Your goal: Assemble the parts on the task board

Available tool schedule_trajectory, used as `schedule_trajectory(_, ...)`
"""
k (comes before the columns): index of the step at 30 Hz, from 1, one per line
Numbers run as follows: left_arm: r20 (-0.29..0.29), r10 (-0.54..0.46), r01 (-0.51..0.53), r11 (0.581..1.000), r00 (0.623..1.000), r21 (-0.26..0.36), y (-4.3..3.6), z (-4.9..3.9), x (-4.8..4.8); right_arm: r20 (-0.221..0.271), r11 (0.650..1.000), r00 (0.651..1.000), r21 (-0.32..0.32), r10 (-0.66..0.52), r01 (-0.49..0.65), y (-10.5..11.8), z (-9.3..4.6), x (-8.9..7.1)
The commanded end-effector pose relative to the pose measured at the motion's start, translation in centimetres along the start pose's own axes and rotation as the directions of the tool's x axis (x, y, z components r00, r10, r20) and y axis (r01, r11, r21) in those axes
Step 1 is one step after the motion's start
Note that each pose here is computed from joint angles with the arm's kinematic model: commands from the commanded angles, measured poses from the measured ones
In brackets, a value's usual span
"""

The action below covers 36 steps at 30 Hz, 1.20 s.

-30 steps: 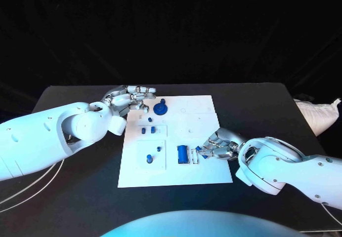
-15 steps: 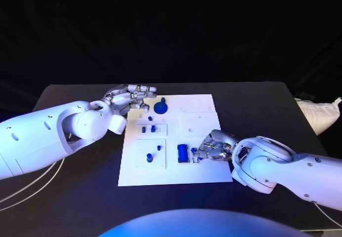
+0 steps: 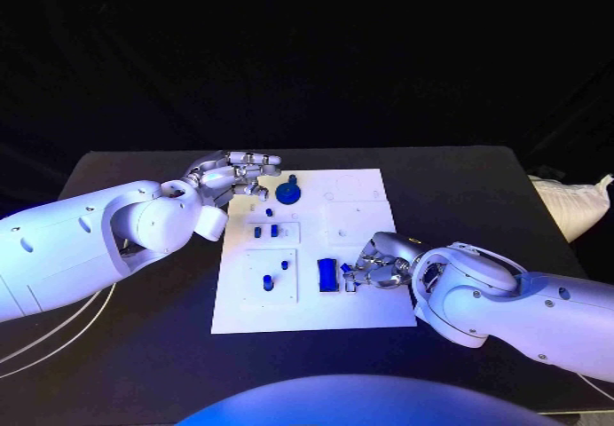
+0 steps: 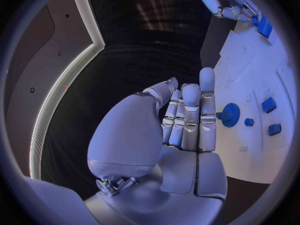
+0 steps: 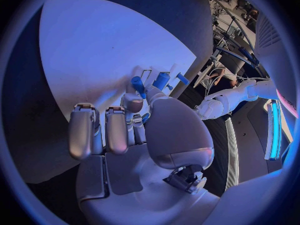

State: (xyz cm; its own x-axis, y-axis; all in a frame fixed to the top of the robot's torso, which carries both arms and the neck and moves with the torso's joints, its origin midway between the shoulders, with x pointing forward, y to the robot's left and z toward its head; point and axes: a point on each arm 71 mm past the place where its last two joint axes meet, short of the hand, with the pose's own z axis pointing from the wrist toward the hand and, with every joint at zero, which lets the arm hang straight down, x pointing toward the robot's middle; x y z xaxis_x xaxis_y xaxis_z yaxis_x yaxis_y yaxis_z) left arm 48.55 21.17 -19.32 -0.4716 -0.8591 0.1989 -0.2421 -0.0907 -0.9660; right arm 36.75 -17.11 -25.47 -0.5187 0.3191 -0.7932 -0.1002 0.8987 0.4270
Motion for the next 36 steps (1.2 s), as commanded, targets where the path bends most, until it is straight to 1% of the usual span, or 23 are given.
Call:
schedule_trajectory(1,-0.024,0.0,0.0,1.0,1.0,0.0,-0.01,0.03,0.29,0.003,0.998,0.998,-0.011,-0.067,0.067,0.19,-0.04,0.25)
schedule_trajectory(10,-0.023,-0.002,0.002,1.0,1.0,-0.003,0.0,-0.01,0.21,0.035,0.999,0.998,-0.026,-0.045,0.046,0.33,-0.3,0.04)
schedule_trajectory(17,-0.023,-0.002,0.002,1.0,1.0,-0.004,0.0,-0.02,0.18,0.027,1.0,1.0,-0.031,-0.002,0.003,0.3,-0.63,0.03)
schedule_trajectory(32,-0.023,-0.002,0.002,1.0,1.0,-0.005,0.02,0.03,0.18,-0.047,0.999,0.998,-0.004,0.035,-0.036,-0.06,-0.83,0.44)
schedule_trajectory(33,-0.023,-0.002,0.002,1.0,1.0,-0.005,0.02,0.03,0.18,-0.066,0.999,0.997,0.003,0.035,-0.035,-0.14,-0.84,0.56)
schedule_trajectory(36,-0.024,-0.002,0.002,1.0,1.0,-0.005,0.02,0.03,0.19,-0.099,0.999,0.995,0.013,0.032,-0.031,-0.23,-0.86,0.77)
